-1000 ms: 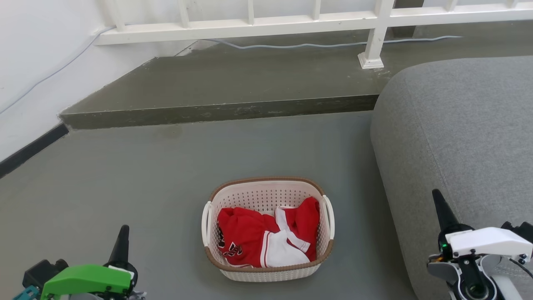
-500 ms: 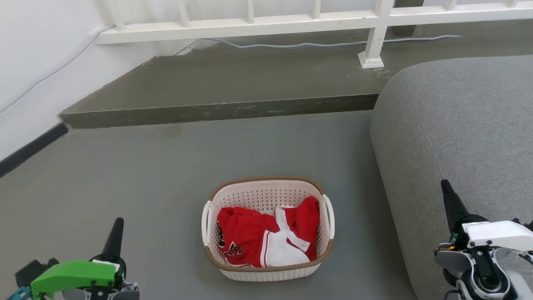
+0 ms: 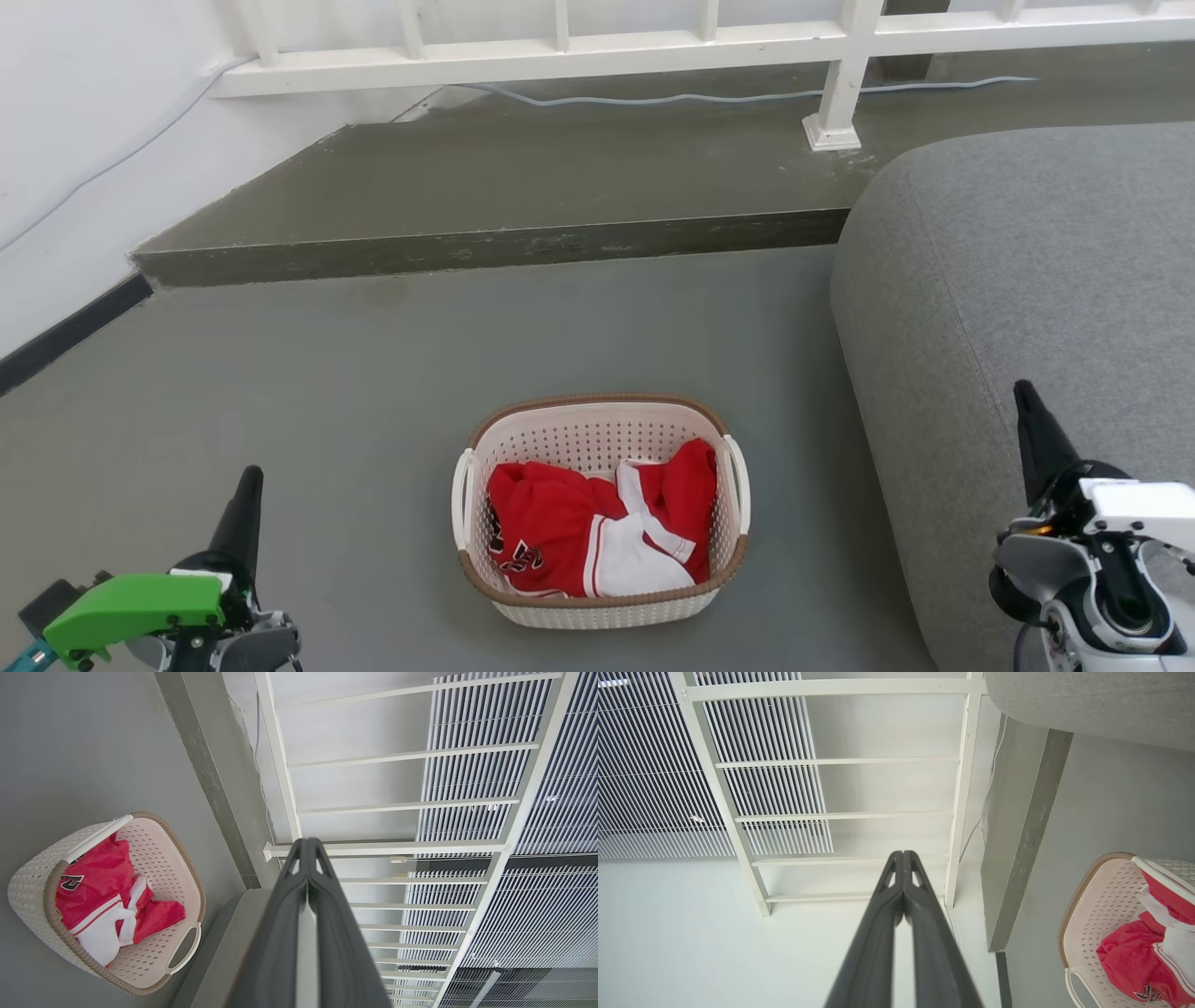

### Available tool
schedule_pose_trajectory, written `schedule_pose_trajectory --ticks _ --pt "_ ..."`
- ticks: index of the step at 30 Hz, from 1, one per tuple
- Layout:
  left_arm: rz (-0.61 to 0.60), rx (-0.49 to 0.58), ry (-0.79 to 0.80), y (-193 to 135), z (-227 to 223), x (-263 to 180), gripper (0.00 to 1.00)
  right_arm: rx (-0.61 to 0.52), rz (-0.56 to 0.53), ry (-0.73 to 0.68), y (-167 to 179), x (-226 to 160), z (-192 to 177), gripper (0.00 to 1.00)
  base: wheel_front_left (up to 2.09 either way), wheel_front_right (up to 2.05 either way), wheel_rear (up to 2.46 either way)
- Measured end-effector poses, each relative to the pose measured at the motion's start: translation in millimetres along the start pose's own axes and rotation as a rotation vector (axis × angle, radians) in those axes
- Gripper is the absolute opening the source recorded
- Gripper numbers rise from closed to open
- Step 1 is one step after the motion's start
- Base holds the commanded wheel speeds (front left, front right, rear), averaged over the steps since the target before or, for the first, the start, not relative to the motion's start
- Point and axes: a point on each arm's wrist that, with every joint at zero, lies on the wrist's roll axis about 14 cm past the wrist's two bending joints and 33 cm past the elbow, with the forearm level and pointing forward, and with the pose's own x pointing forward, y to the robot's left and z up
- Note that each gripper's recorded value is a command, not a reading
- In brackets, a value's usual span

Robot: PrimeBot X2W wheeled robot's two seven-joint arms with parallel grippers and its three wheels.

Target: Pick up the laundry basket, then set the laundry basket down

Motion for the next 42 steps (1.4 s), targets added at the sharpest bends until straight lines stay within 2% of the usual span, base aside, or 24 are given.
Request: schedule_pose_trajectory --ticks 5,42 --pt "-0.018 -0.043 -0.004 -4.6 2.8 2.8 0.00 0.040 0.017 -0.007 4.1 2.3 3.9 0.00 0.00 0.00 0.00" --pt "-0.023 -0.048 -0.007 -5.1 3.6 3.9 0.00 0.041 0.021 -0.003 4.9 4.5 3.9 0.00 0.00 0.00 0.00"
